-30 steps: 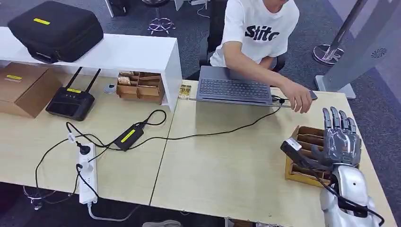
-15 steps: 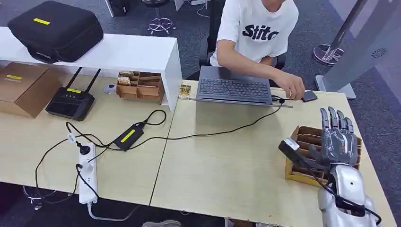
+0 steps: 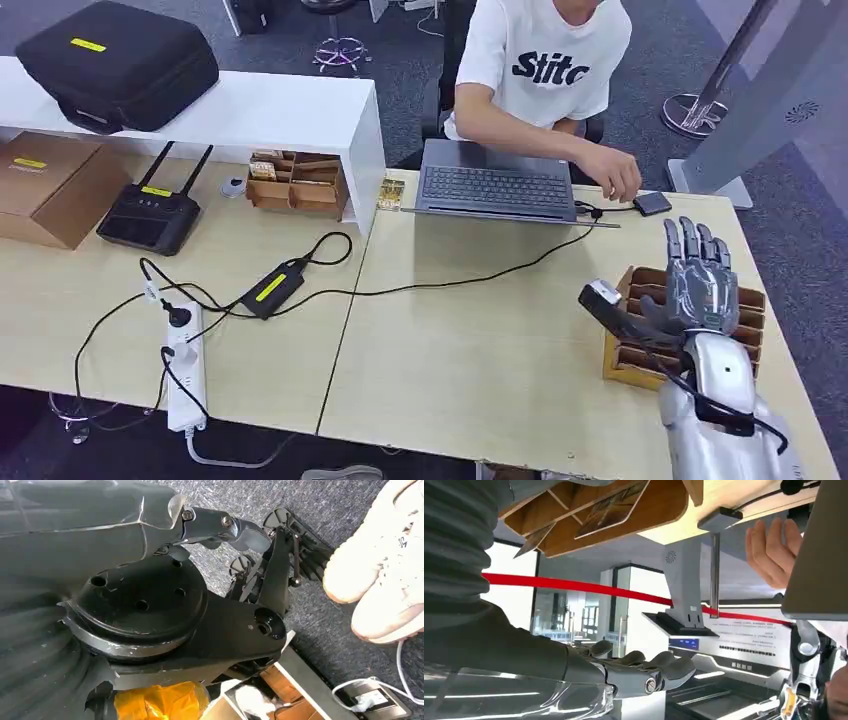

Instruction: Pass the card to the sensor for recognition and then transmit it.

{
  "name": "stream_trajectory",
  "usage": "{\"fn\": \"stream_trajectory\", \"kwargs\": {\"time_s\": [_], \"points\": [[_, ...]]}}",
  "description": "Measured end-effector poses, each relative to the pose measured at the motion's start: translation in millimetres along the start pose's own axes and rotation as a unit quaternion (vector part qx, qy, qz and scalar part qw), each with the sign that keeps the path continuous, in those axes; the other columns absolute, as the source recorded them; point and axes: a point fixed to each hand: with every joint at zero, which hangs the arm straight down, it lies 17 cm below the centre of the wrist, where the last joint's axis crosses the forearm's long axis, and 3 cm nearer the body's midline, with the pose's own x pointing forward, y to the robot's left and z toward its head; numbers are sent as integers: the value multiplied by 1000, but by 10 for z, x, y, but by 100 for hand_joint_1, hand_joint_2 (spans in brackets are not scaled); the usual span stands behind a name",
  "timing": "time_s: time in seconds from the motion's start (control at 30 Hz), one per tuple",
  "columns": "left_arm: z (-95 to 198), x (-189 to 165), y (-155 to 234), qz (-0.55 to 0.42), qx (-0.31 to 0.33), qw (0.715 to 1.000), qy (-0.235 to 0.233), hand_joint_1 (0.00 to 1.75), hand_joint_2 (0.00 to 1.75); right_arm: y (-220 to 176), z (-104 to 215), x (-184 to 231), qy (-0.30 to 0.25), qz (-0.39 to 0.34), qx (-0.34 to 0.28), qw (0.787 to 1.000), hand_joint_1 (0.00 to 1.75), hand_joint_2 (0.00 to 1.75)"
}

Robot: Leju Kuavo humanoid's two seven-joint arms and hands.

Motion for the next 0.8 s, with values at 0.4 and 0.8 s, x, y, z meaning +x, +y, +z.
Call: {"fn": "stream_trajectory", "kwargs": {"time_s": [0.4, 0.8], "points": [[-1, 5, 7, 1, 1, 1000, 0, 0, 175, 80, -29, -17, 8, 13, 7, 1000, 0, 175], [-1, 11, 9, 1, 2, 1000, 0, 0, 175, 136, -71, -191, 34, 14, 16, 999, 0, 175]]}}
